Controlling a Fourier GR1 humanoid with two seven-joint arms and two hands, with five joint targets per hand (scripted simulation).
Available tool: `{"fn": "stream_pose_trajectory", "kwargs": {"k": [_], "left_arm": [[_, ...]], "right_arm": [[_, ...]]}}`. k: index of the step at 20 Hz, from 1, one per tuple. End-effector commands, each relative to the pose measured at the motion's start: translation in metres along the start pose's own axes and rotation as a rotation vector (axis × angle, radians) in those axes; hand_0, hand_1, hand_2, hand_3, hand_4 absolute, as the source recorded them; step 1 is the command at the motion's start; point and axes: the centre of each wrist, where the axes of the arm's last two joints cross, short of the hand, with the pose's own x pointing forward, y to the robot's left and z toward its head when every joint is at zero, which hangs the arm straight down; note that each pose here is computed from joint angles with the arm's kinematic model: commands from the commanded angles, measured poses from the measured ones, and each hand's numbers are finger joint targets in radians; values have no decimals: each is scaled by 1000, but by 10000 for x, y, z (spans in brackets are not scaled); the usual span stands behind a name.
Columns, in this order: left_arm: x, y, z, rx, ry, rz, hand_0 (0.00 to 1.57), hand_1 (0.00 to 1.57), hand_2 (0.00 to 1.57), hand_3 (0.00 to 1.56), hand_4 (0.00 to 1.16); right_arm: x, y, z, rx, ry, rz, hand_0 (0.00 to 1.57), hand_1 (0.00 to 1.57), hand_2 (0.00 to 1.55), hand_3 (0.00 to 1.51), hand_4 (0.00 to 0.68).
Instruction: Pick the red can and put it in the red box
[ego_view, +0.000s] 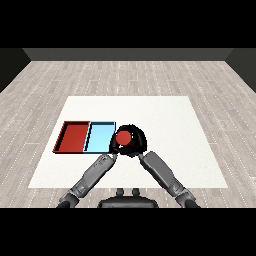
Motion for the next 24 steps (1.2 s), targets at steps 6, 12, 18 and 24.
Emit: {"fn": "stream_pose_trajectory", "kwargs": {"k": [6, 12, 18, 24], "left_arm": [[10, -131, 20, -18, 26, 44, 1571, 1571, 1569, 1491, 1140], [-115, -165, 52, -15, 10, 26, 1571, 1571, 1571, 1486, 1148], [-161, -93, 77, -5, 40, 6, 1571, 1571, 1571, 1483, 1147], [-70, 72, 255, 22, 78, 36, 1571, 1571, 1571, 1484, 1126]], "right_arm": [[61, 85, 21, 61, -24, -48, 0, 0, 0, 0, 0], [135, 22, -45, 71, -46, 4, 0, 0, 0, 0, 0], [280, -184, -212, -10, -100, 62, 0, 0, 0, 0, 0], [813, -435, -315, -46, -210, 40, 0, 0, 0, 0, 0]]}}
